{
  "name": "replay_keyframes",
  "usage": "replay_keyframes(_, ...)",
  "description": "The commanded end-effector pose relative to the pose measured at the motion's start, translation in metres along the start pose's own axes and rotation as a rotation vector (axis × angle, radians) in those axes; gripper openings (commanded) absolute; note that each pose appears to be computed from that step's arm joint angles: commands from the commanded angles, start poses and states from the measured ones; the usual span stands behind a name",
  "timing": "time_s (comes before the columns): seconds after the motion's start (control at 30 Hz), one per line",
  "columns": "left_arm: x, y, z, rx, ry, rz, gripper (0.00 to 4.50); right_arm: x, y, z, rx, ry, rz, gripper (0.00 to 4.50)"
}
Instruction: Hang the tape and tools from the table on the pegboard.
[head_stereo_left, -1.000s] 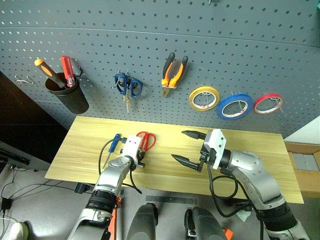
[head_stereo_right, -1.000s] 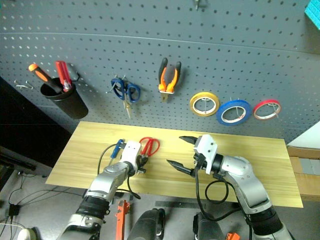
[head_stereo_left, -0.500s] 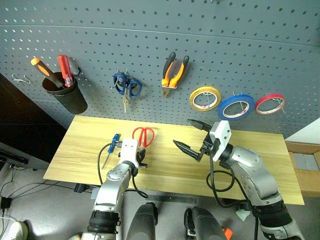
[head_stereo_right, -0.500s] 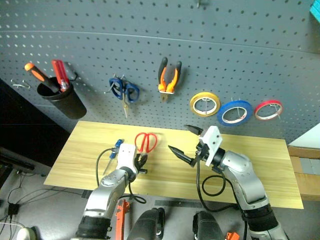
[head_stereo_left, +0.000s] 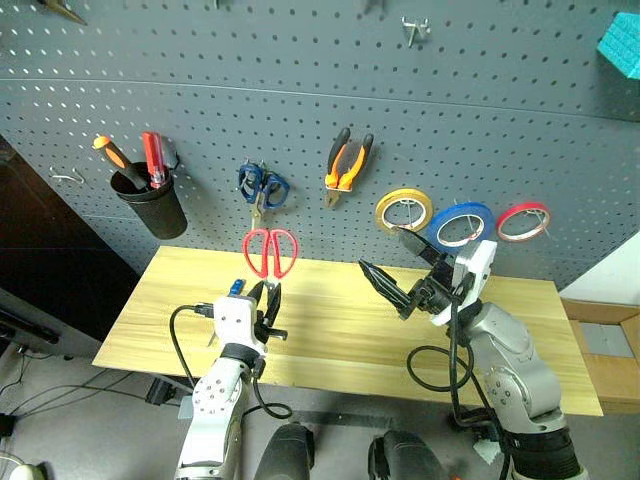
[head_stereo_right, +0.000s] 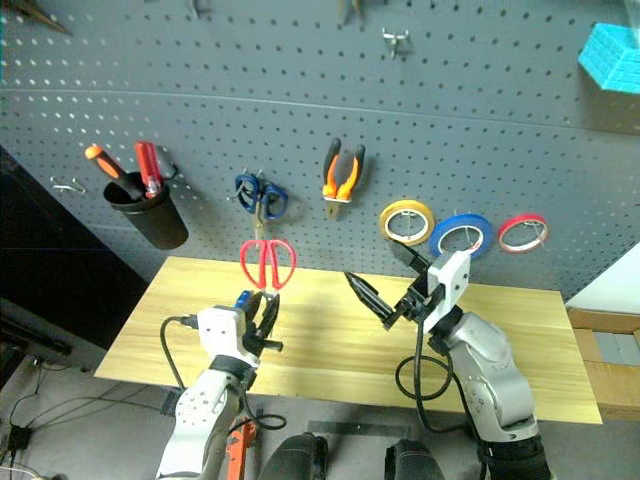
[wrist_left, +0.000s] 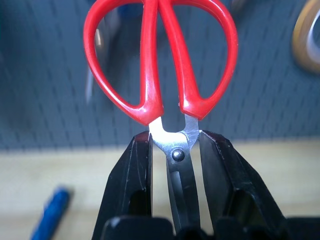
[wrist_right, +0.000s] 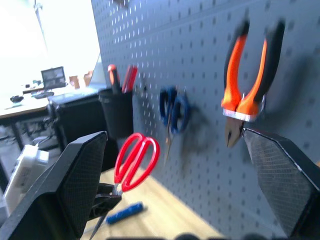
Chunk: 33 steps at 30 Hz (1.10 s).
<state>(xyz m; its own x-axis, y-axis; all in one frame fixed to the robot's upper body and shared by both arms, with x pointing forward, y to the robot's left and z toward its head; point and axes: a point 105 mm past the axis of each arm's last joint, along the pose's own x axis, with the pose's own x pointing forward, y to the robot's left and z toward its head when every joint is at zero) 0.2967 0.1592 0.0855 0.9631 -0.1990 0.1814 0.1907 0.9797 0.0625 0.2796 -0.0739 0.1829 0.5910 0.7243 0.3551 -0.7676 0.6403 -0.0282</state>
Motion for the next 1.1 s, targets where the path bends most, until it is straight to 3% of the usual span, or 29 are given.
replay_keyframes(0.03, 0.015, 0.007, 0.044, 0.016, -0.188, 0.006, 1.03, 0.01, 0.001, 0.031, -0.019, -0.109, -0.008, 4.5)
replay_keyframes(0.37, 0.045, 0.012, 0.064, -0.011, -0.251, 0.029, 1.03, 0.018, -0.002, 0.036, -0.038, -0.124, -0.024, 4.5)
replay_keyframes(1.1, 0.058, 0.013, 0.022, -0.078, -0.009, 0.06, 1.03, 0.018, -0.006, 0.034, -0.069, -0.096, -0.066, 4.5)
